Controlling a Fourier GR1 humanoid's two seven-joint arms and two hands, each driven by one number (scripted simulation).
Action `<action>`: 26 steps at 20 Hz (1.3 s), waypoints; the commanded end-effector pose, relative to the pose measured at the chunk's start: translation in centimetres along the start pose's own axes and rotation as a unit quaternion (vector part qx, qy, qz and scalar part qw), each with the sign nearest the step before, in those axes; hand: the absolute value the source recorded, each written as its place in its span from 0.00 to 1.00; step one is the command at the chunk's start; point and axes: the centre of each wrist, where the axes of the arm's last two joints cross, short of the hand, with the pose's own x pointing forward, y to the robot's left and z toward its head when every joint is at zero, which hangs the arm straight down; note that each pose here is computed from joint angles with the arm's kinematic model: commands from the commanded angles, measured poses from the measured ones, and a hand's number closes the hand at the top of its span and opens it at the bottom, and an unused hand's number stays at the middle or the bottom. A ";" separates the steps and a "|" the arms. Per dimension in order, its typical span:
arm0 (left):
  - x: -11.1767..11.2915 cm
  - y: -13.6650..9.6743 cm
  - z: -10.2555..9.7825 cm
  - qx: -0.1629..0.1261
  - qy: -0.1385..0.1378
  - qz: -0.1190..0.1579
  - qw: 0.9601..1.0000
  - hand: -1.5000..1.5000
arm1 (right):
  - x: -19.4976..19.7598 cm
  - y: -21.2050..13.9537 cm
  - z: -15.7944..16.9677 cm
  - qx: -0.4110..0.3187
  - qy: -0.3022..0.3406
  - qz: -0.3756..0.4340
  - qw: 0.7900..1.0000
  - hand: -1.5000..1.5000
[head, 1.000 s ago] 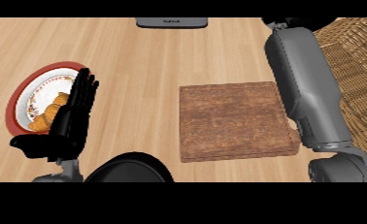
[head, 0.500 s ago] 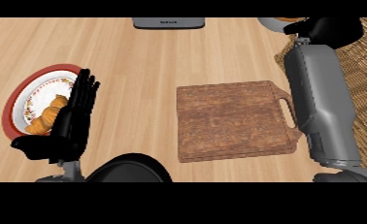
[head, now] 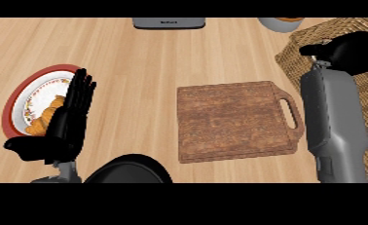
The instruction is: Pick the cupcake from the cutting board and place it in the basket
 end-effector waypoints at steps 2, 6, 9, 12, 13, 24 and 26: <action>0.1 -0.4 1.0 -0.005 -0.004 -0.010 1.000 0.50 | -3.3 1.2 0.0 0.027 0.048 0.034 0.998 1.00; 0.2 -0.6 0.8 -0.013 0.004 0.007 1.000 0.50 | -3.6 1.0 -0.3 0.012 0.059 0.007 0.998 1.00; 0.7 0.0 0.9 -0.009 0.003 0.012 1.000 0.50 | -5.6 1.0 -1.8 0.022 0.064 0.005 0.998 1.00; 2.1 -0.8 -1.6 -0.008 -0.004 -0.006 1.000 0.50 | -5.4 1.2 -3.4 0.024 0.064 -0.003 0.998 1.00; 0.4 1.4 -0.6 0.001 0.001 0.001 1.000 0.50 | -7.5 1.7 -1.5 0.015 0.068 -0.013 0.997 1.00; -0.1 -0.6 1.0 0.004 0.002 -0.007 1.000 0.50 | -12.6 3.4 -3.6 0.029 0.104 -0.005 0.994 0.00; -1.3 -0.5 1.7 -0.006 -0.005 0.002 1.000 0.50 | -11.2 2.4 -2.6 0.031 0.091 -0.015 0.995 0.00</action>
